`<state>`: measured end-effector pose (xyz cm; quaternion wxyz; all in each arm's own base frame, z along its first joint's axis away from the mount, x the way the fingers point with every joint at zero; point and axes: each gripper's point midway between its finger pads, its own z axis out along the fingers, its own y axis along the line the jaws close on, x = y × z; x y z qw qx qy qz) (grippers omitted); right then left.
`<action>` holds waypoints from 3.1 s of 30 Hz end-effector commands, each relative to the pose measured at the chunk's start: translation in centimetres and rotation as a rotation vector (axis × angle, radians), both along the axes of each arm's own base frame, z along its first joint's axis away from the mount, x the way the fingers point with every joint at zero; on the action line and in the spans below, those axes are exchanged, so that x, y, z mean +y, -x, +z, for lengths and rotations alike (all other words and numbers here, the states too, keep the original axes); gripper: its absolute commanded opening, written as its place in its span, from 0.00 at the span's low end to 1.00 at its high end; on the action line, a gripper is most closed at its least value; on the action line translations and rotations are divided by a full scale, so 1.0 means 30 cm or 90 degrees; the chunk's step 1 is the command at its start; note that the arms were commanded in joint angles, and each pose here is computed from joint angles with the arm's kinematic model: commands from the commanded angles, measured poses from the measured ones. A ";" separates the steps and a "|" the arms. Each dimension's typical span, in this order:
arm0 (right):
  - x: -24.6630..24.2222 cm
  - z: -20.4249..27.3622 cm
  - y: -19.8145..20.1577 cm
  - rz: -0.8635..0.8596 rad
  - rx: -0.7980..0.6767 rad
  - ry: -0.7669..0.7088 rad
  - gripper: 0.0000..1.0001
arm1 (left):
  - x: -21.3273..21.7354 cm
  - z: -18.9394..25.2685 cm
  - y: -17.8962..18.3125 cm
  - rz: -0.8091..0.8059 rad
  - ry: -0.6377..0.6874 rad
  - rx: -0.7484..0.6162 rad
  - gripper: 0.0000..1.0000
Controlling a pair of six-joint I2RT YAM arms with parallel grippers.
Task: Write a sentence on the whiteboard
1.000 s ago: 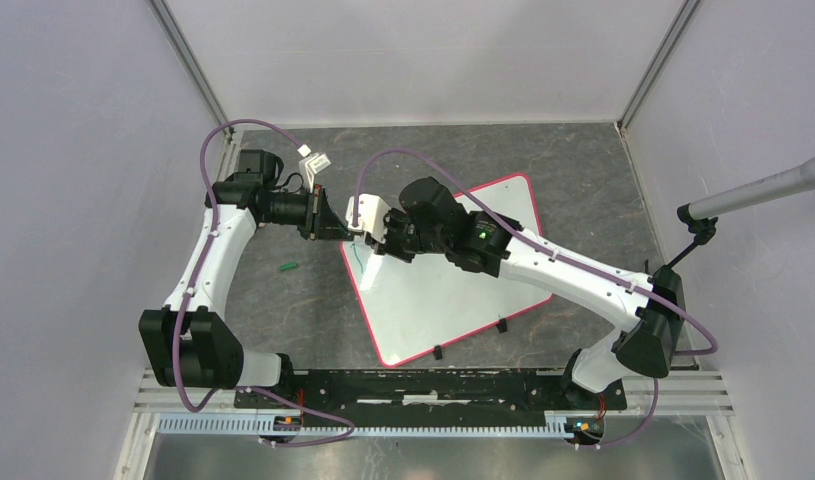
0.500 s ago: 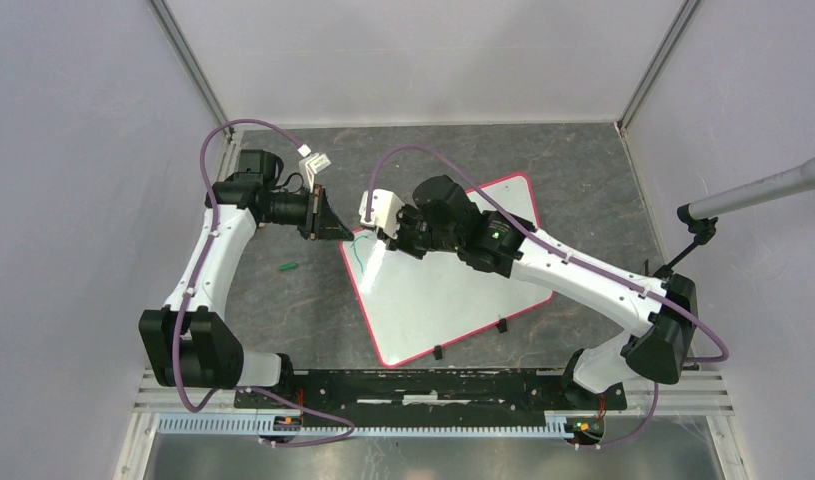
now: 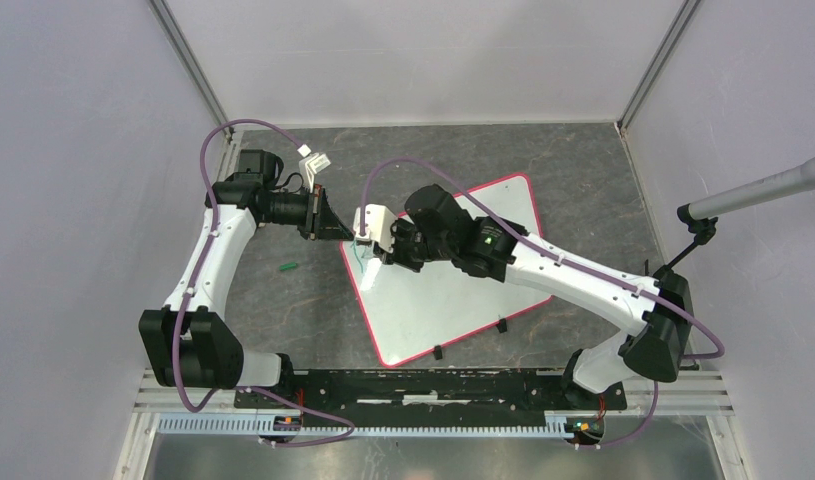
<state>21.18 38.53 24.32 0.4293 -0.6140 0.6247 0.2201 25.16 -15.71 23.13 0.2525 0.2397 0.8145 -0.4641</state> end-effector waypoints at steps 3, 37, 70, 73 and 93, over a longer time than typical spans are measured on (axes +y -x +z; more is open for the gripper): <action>0.034 0.021 0.009 0.012 0.000 -0.011 0.00 | -0.012 0.033 0.008 -0.027 0.024 -0.037 0.03; -0.078 -0.056 0.017 -0.013 0.023 0.016 0.00 | -0.011 0.024 0.002 -0.025 0.022 -0.031 0.02; -0.104 0.106 0.045 0.043 0.006 -0.076 0.00 | 0.007 -0.003 -0.004 -0.017 -0.013 -0.040 0.02; -0.124 0.107 0.038 0.048 0.009 -0.083 0.00 | 0.010 -0.010 0.009 -0.035 -0.021 -0.040 0.02; -0.119 0.104 0.019 0.048 0.021 -0.107 0.00 | 0.002 -0.053 0.003 -0.059 -0.065 -0.042 0.02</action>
